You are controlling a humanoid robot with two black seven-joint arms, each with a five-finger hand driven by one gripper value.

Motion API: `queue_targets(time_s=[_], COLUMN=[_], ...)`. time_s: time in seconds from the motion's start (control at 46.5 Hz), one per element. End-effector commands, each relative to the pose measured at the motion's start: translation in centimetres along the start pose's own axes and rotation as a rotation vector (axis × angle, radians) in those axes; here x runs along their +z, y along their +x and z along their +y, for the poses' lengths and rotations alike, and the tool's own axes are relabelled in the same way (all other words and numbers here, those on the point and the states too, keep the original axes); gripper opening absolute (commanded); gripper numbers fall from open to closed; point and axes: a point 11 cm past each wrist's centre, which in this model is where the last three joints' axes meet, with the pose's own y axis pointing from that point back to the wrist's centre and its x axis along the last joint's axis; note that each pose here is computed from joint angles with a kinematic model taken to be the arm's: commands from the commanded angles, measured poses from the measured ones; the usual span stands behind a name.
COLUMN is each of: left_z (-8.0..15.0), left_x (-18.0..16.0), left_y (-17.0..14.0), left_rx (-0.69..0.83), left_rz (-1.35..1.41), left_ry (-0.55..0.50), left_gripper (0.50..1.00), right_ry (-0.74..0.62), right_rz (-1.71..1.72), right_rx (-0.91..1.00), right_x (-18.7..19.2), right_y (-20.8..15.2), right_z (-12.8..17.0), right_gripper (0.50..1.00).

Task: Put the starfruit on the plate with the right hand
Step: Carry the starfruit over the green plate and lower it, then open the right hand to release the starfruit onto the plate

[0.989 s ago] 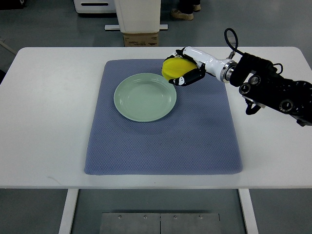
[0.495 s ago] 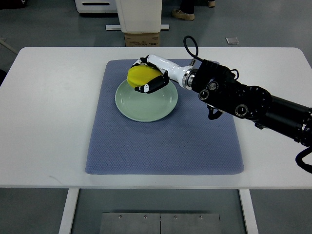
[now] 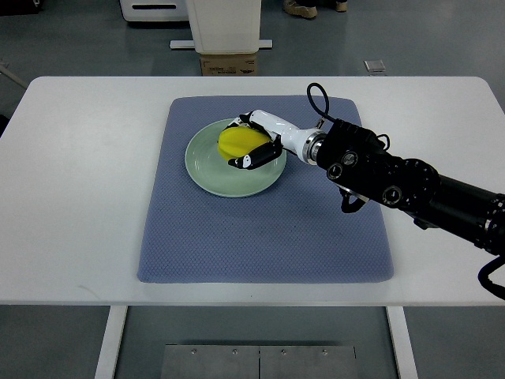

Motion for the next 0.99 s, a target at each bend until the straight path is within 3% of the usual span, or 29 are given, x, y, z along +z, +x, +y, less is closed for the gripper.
queue_targets(time_s=[0.0, 0.215, 0.344, 0.409, 0.516, 0.624, 0.817, 0.968], left_z=[0.0, 0.0, 0.0, 0.0, 0.0, 0.0, 0.0, 0.0], left_x=[0.0, 0.0, 0.0, 0.0, 0.0, -0.1, -0.1, 0.0], left_y=[0.0, 0.0, 0.0, 0.0, 0.0, 0.0, 0.0, 0.0], left_rx=[0.0, 0.0, 0.0, 0.0, 0.0, 0.0, 0.0, 0.0], left_rz=[-0.001, 0.0, 0.0, -0.001, 0.0, 0.001, 0.001, 0.0], left_ry=[0.0, 0.0, 0.0, 0.0, 0.0, 0.001, 0.001, 0.0], left_gripper=[1.0, 1.0, 1.0, 1.0, 1.0, 1.0, 1.0, 1.0], right_ry=[-0.01, -0.025, -0.04, -0.042, -0.043, -0.041, -0.043, -0.04], right_rz=[-0.01, -0.021, -0.022, -0.021, -0.023, -0.023, -0.02, -0.017], right_rx=[-0.002, -0.004, -0.004, -0.006, -0.006, -0.006, -0.006, -0.005], right_x=[0.6, 1.4, 1.7, 1.8, 1.9, 1.9, 1.8, 1.7], right_y=[-0.4, -0.8, -1.0, -1.1, -1.1, -1.1, -1.1, -0.9], right_z=[0.1, 0.2, 0.2, 0.3, 0.3, 0.3, 0.3, 0.2], right_gripper=[0.5, 0.5, 0.654, 0.688, 0.79, 0.836, 0.978, 0.995])
